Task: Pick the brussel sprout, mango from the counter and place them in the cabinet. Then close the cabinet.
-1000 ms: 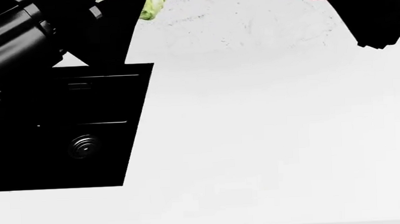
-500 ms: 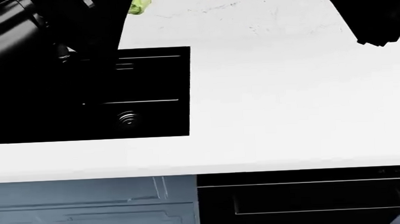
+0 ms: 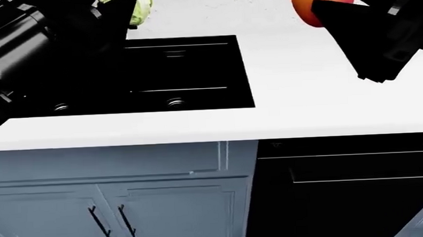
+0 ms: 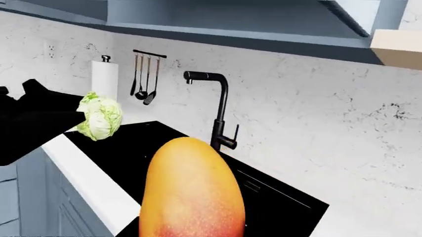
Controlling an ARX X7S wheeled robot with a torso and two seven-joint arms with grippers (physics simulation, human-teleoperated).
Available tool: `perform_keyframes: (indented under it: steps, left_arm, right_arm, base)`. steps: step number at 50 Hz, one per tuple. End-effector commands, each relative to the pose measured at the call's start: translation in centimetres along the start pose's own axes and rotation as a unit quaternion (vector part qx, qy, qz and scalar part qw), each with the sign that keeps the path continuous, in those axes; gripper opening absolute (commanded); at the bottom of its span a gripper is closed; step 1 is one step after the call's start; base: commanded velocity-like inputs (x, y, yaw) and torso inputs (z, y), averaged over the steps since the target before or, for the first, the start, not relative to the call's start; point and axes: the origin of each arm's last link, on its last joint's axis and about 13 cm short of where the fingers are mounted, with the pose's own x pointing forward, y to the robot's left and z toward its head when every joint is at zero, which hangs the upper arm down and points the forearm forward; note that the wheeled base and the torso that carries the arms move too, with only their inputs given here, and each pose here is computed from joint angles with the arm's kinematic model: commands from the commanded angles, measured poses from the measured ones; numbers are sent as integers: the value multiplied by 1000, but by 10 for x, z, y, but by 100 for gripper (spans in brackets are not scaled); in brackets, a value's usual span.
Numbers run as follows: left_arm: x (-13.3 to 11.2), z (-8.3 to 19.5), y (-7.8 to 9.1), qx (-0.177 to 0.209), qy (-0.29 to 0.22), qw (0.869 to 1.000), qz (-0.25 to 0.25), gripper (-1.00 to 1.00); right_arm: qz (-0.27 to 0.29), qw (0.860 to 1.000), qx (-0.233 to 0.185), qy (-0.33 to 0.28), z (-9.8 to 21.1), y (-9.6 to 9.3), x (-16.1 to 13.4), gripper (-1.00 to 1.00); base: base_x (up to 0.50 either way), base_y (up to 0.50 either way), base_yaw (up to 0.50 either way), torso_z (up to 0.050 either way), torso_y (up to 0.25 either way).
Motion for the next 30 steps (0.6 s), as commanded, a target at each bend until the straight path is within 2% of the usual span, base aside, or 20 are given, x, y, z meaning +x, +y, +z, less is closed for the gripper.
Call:
perform_keyframes:
  steps: [1,30]
  left_arm:
    - [2,5,7,-16,-17,999,34,-100]
    - [2,10,6,-26,-26,998,43,-100]
  right_arm:
    - [10,1000,-1,6,-4,1,3,-100]
    - [19,1000,-10,6,4,0,8,-100]
  base:
    - [-242,500,0,0,0]
    - [-15,500,0,0,0]
